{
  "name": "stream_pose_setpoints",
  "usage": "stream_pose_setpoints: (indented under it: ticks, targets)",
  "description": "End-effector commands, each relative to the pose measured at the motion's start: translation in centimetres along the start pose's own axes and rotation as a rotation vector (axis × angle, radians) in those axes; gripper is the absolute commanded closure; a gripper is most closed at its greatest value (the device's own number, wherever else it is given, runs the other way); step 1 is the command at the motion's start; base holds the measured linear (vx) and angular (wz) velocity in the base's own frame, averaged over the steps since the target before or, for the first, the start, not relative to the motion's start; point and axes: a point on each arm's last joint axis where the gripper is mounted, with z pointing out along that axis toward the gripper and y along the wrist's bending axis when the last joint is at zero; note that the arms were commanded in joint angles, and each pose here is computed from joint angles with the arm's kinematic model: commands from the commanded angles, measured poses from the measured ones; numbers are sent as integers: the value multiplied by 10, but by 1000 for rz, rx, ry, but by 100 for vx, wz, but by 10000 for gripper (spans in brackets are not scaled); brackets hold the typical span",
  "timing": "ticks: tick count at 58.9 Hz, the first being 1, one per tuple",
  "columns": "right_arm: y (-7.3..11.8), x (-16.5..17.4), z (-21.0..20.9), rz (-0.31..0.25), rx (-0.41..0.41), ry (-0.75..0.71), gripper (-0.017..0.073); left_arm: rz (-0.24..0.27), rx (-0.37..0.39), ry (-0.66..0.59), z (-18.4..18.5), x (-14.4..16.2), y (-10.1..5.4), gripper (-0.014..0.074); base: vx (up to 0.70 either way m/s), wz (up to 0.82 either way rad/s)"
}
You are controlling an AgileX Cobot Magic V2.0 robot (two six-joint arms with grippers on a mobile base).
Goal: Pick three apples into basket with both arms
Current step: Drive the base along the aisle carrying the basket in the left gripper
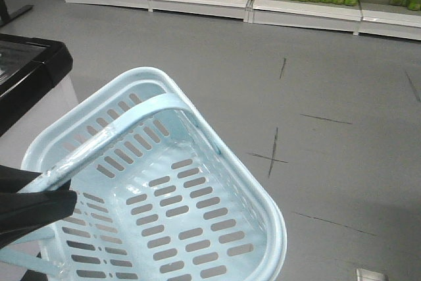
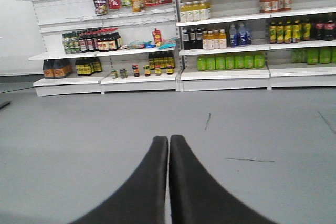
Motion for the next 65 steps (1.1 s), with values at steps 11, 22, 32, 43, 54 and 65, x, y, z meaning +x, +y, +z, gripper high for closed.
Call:
stream_pose_setpoints:
  ticks: [11,22,32,43,54,65]
  targets:
    - [0,-3,-1,-17,-4,-73,568,-22,-16,-115,-6,-16,-1,599,13,32]
    - [0,-3,-1,-17,-4,-73,568,-22,-14,-113,-6,-16,-1,599,14,23]
    - [0,-3,-1,-17,-4,-73,568,-22,-13,-113,-6,-16,-2,599,16,10]
    - [0,-3,-1,-17,-4,-73,568,-22,-12,-111,-6,-15,-2,599,17,-1]
    - [0,-3,-1,-17,-4,-73,568,-22,-11,-110,-6,-15,-2,599,19,-10]
    - [0,-3,-1,-17,-4,-73,568,-22,-11,-110,-6,-15,-2,599,21,-17]
